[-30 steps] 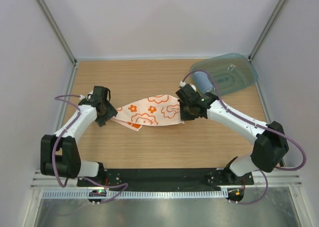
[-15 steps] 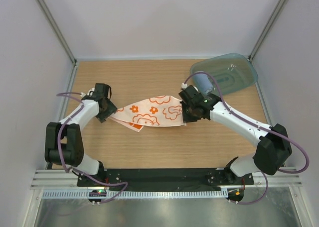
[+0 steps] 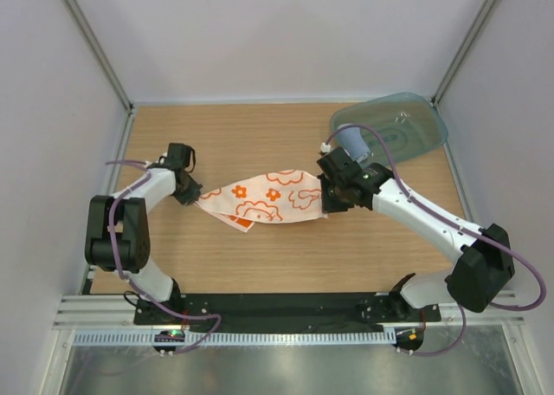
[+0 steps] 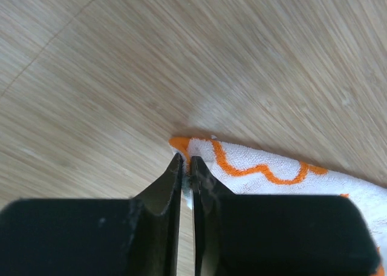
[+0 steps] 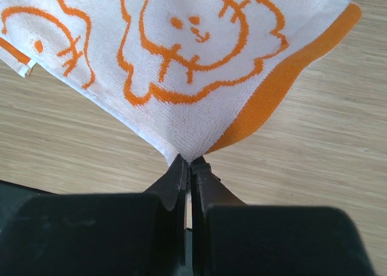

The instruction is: Roll the towels

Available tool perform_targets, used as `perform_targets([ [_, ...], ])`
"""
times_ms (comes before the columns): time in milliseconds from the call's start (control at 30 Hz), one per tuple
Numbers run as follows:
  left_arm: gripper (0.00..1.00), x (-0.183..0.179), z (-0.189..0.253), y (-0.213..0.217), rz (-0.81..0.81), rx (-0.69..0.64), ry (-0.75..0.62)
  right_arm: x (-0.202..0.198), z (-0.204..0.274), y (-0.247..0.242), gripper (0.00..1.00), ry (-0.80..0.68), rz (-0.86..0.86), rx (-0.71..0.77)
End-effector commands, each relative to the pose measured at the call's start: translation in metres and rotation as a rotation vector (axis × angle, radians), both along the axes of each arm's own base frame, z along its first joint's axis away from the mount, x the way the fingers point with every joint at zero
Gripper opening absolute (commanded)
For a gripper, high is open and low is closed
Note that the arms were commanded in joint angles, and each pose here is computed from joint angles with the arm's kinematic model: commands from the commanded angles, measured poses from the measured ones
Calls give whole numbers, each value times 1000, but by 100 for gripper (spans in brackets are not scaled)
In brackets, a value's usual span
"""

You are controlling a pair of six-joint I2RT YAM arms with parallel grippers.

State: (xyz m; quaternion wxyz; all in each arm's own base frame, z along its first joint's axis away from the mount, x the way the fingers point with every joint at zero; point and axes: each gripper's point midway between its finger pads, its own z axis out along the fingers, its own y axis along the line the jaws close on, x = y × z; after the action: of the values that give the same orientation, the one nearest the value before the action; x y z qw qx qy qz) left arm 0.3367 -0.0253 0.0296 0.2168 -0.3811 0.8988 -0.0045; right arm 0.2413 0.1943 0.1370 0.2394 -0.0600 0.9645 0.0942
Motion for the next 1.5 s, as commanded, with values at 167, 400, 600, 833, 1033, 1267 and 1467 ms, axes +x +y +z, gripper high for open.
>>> perform_targets([
  [167, 0, 25, 41, 0, -11, -5, -142, 12, 13, 4, 1, -27, 11, 13],
  [400, 0, 56, 122, 2, -91, 43, -275, 64, 26, 13, 1, 60, 33, 188],
  [600, 0, 96, 211, -22, -259, -6, -426, 129, 98, 13, 1, -35, 28, 218],
  [833, 0, 53, 263, -15, -283, 39, -540, 109, 123, 5, 1, -107, 2, 266],
  [1033, 0, -11, 188, -9, -236, 12, -406, 60, 38, -11, 1, 40, -58, 250],
  [1267, 1, -74, 91, -27, -196, -152, -148, -1, -73, -39, 1, 277, -170, 150],
  [1467, 6, -102, 57, -24, -147, -164, -25, -8, -92, -50, 1, 306, -203, 87],
])
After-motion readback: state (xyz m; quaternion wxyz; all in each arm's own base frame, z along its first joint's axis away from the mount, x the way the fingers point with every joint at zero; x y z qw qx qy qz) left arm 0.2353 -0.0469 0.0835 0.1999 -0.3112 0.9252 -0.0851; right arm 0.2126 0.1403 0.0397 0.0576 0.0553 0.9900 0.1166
